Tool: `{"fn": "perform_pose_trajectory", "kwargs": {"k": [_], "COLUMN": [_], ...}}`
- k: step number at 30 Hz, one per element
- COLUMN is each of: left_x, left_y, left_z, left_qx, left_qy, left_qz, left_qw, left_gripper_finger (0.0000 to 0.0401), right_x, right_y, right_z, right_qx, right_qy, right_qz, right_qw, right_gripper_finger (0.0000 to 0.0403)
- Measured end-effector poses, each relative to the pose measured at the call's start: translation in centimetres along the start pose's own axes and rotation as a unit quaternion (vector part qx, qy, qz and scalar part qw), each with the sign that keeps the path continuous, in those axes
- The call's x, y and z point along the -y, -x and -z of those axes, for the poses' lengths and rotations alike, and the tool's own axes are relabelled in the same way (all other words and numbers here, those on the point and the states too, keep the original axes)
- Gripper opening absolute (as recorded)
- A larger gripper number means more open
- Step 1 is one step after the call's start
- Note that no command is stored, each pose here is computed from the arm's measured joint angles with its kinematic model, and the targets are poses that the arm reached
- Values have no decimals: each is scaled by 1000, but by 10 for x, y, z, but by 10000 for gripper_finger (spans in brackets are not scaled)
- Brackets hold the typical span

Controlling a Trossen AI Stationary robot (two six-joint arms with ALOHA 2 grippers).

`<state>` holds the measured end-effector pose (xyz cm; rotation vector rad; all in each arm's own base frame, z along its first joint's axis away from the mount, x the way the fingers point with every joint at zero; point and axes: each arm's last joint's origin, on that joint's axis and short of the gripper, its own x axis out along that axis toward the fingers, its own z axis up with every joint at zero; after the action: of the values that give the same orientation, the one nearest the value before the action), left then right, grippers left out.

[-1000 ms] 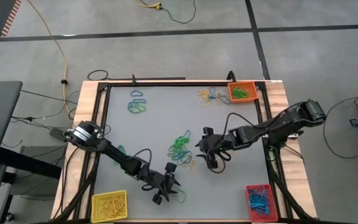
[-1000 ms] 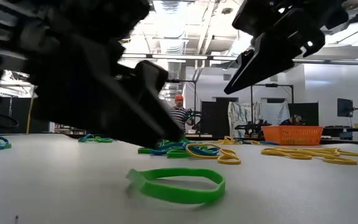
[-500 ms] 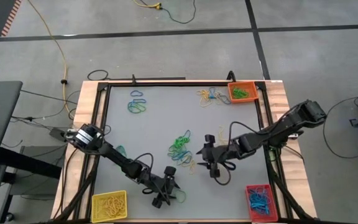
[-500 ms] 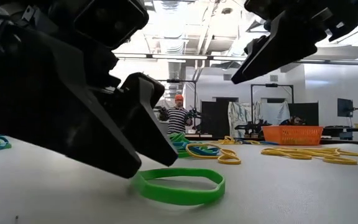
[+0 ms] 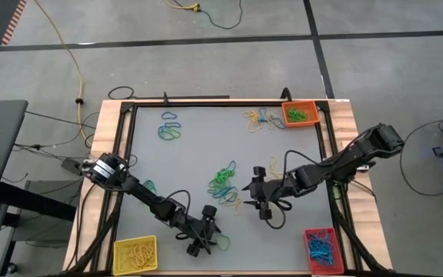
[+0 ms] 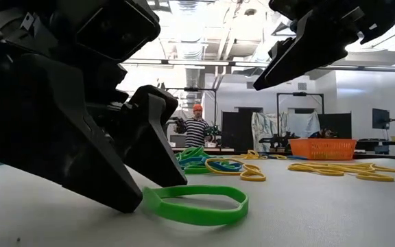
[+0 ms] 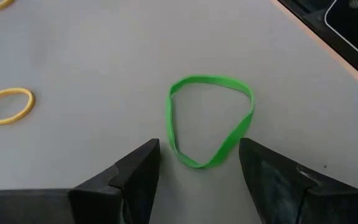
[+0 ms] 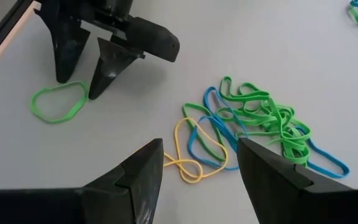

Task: Sort rubber bands into baskets
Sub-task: Put the green rubber band into the orange bin

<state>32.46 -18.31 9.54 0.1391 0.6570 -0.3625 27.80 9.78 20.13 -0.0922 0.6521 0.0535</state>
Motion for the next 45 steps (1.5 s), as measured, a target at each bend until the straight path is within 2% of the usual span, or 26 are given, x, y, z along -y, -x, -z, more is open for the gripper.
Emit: {"fn": "perform_pose_trajectory", "kwargs": {"k": [6, 9, 16, 24, 30, 35, 45], "left_x": [-3, -3, -2, -7, -7, -11, -29], "left_y": [0, 0, 0, 0, 0, -2, -3], "left_z": [0, 0, 1, 1, 0, -6, -28], "left_qx": [-1, -2, -10, -12, -6, -15, -77], "left_qy": [5, 4, -9, -6, -27, -51, -75], "left_qz": [-21, -18, 1, -4, -10, -36, -155], "left_qw": [1000, 1000, 1000, 1000, 1000, 998, 982], "left_gripper_finger": [208, 189, 107, 7, 1, 0, 0], "right_x": [0, 0, 0, 0, 0, -1, -16], "right_y": [0, 0, 0, 0, 0, 0, 4], "right_z": [-1, -1, -1, -2, -2, -2, -7], "right_qx": [6, 7, 7, 13, 13, 13, 46], "right_qy": [-2, -2, -2, -3, -3, -3, 26], "right_qz": [-1, -1, -1, 0, 0, 0, -27], "right_qw": [1000, 1000, 1000, 1000, 1000, 1000, 998], "right_gripper_finger": [232, 232, 232, 232, 232, 232, 232]}}
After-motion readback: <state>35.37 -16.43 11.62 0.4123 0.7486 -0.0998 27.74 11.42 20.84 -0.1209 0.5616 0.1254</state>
